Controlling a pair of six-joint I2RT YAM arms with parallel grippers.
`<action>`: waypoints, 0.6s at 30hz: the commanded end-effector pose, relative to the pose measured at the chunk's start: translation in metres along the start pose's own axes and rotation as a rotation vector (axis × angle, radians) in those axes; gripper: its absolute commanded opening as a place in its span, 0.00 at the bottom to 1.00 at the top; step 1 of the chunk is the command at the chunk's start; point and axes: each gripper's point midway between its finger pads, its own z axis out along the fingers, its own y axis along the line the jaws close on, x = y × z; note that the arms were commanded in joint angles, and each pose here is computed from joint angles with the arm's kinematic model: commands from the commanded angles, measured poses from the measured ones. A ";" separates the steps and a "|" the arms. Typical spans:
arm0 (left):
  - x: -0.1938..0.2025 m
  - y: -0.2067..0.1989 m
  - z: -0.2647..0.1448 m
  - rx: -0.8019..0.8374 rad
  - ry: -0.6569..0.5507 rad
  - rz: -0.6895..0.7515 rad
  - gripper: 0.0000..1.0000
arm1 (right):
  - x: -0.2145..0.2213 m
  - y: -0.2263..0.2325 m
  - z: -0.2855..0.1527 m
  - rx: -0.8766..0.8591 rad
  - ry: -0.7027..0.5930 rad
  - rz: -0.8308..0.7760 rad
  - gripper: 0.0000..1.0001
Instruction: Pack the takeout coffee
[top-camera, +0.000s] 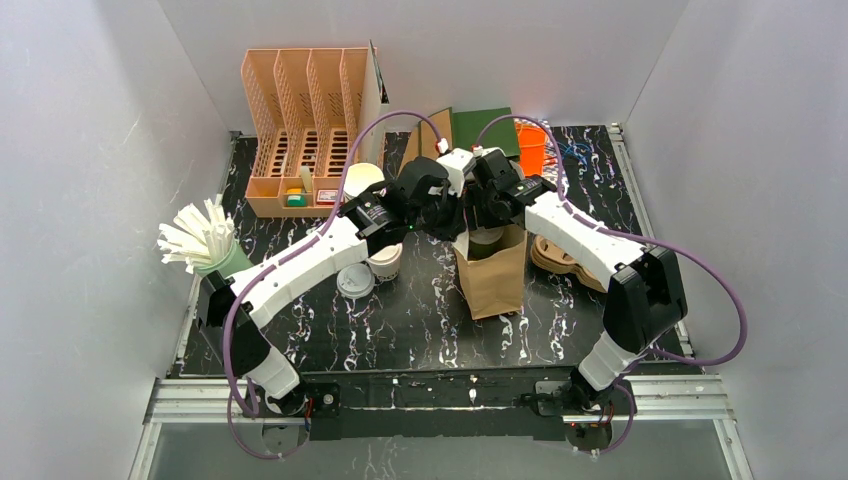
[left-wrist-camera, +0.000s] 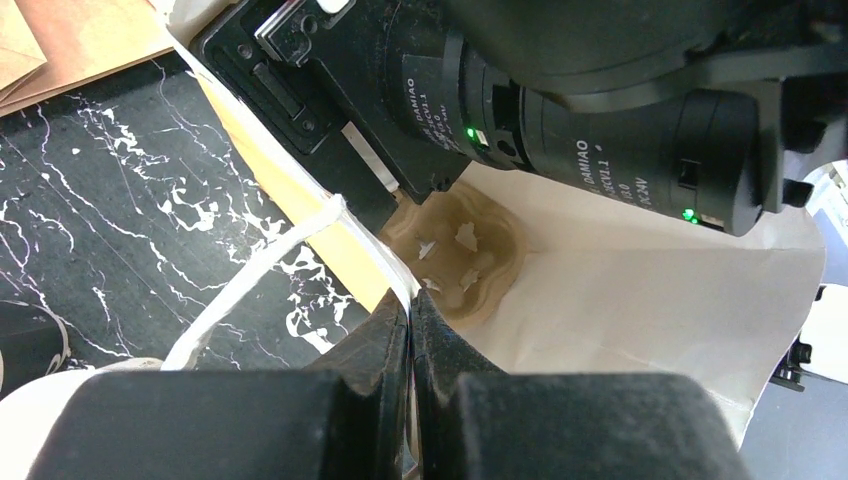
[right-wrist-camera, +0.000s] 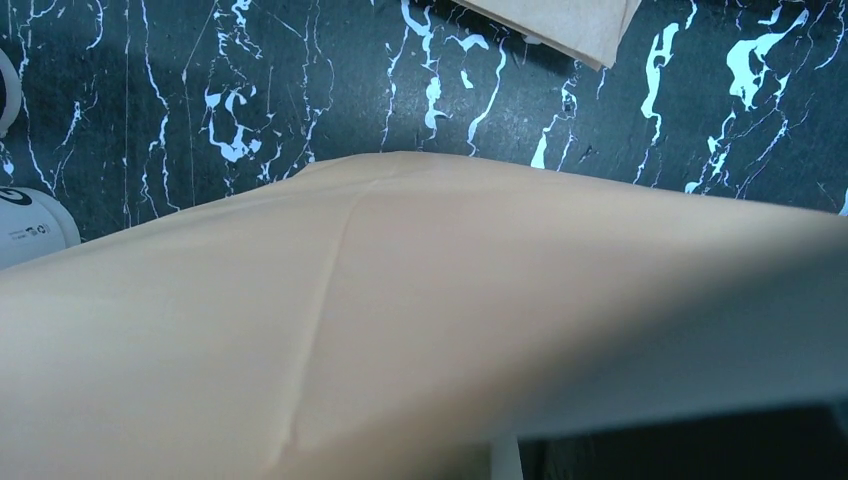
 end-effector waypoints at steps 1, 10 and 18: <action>0.020 0.000 -0.013 -0.024 0.081 0.030 0.00 | 0.094 -0.005 0.035 0.037 0.317 0.000 0.34; -0.001 0.025 -0.022 -0.184 0.007 0.039 0.00 | 0.075 -0.007 0.010 0.028 0.233 -0.020 0.34; -0.031 0.033 -0.027 -0.240 -0.087 0.097 0.00 | 0.034 0.001 -0.012 -0.036 0.061 -0.011 0.36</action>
